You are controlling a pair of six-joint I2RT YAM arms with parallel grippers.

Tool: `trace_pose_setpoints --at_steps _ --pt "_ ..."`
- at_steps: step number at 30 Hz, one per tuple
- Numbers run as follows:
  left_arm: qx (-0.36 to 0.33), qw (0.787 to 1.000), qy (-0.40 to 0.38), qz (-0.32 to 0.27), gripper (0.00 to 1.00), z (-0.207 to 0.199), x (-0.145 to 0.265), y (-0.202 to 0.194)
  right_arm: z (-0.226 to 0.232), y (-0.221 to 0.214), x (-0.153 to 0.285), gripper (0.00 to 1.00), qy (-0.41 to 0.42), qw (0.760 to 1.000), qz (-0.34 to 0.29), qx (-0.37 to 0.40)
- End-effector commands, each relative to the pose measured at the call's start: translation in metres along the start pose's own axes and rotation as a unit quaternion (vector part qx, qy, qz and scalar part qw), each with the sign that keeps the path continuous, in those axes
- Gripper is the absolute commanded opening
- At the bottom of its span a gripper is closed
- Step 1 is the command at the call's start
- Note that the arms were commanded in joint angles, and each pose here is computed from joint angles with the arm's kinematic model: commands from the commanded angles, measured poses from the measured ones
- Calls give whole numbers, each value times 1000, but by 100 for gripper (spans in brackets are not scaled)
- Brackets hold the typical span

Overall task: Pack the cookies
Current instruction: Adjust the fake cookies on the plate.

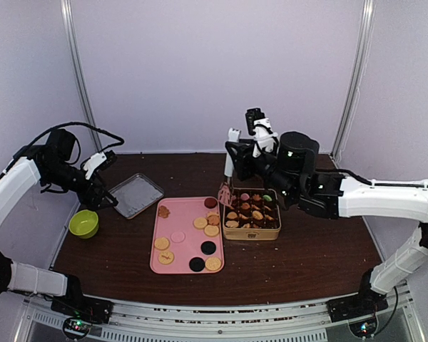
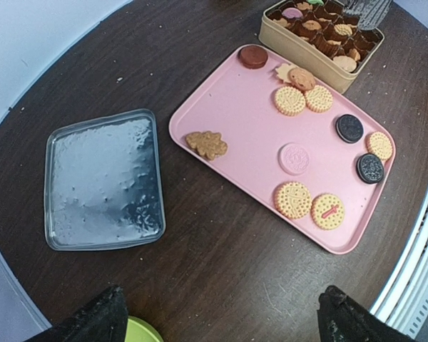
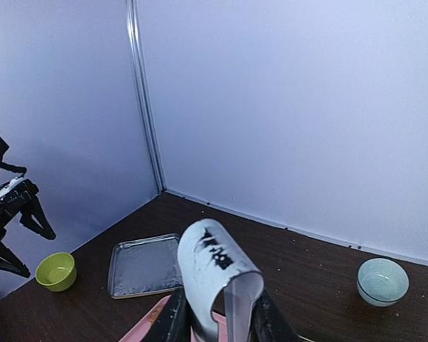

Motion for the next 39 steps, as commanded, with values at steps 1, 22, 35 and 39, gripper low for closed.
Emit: trace_pose_setpoints --at_steps 1,22,35,39 --pt "-11 1000 16 -6 95 0 8 2 31 -5 -31 27 50 999 1 -9" --pt "-16 1000 17 5 96 -1 6 -4 41 -72 -120 30 13 998 54 10" --pt "-16 1000 15 5 96 -1 5 -3 0 -82 -126 33 -80 994 63 32" --pt "-17 1000 17 5 96 0 6 -2 -5 -92 -126 34 -85 993 72 30"
Point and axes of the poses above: each gripper's point midway between its finger pads, its own x axis back along the fingers, its own z axis along the line the jaws close on, y = z × x, the point moved 8 cm from there along x, back along the fingers, and after that the axes turned 7 degrees about -x, right-handed, at the moved point
